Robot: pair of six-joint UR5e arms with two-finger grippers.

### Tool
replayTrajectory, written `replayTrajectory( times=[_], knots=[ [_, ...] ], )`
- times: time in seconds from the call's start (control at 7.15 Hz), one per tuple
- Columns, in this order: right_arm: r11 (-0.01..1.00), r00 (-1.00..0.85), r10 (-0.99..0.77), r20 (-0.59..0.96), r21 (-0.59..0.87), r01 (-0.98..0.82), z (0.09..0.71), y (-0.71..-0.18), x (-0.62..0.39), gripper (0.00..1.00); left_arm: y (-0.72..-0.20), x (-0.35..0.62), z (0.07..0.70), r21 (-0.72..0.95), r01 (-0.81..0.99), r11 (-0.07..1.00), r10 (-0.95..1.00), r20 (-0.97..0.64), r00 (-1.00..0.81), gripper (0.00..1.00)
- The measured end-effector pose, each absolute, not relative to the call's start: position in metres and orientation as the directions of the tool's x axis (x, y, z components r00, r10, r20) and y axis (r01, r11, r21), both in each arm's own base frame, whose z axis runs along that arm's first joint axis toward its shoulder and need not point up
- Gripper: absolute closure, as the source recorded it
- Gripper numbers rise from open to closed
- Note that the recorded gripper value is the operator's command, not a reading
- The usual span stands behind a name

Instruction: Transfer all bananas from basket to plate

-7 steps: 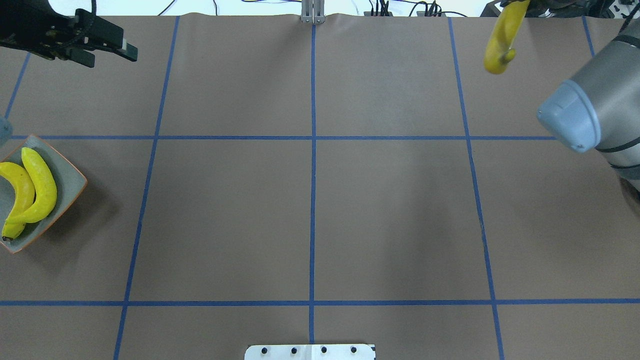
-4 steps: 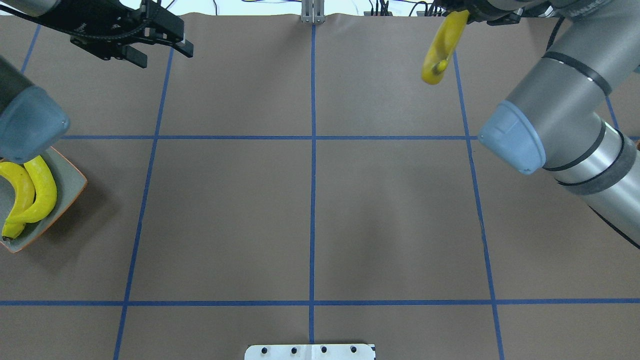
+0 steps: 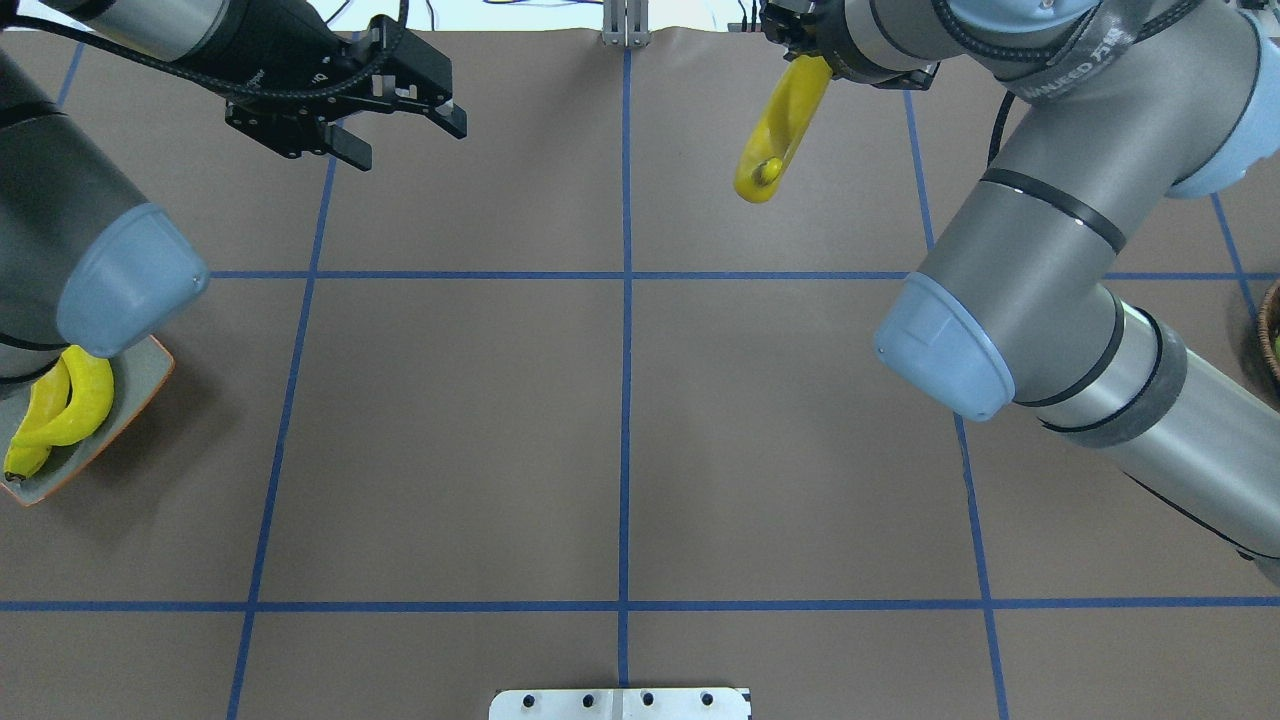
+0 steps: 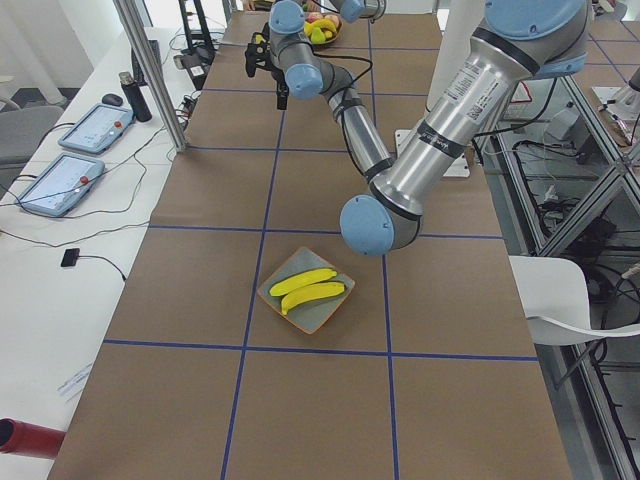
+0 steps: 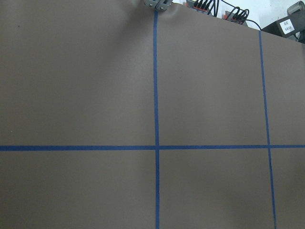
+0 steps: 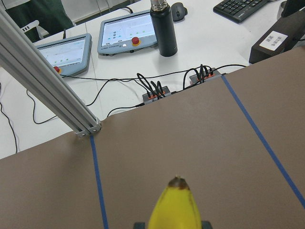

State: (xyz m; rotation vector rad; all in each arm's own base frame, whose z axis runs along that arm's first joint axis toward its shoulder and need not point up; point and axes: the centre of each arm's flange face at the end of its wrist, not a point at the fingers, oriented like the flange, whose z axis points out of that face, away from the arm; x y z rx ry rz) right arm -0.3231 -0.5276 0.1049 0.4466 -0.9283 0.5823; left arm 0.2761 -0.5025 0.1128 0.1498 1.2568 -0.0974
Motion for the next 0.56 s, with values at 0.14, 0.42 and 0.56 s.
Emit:
replayTrajectory(
  times=[0.14, 0.42, 0.56],
  knots=[
    [0.756, 0.400, 0.253, 0.881, 0.077, -0.650, 0.095, -0.520, -0.332, 1.00, -0.494, 0.284, 0.107, 0.048, 0.147, 0.988, 0.005, -0.960, 0.280, 0.00],
    [0.741, 0.238, 0.230, 0.944, -0.011, -0.671, 0.076, -0.500, -0.351, 1.00, -0.482, 0.294, 0.101, 0.023, 0.138, 0.990, -0.010, -0.972, 0.237, 0.00],
    [0.724, 0.188, 0.210, 0.959, -0.023, -0.689, 0.070, -0.487, -0.366, 1.00, -0.479, 0.298, 0.099, 0.004, 0.135, 0.991, -0.027, -0.974, 0.226, 0.00]
  ],
)
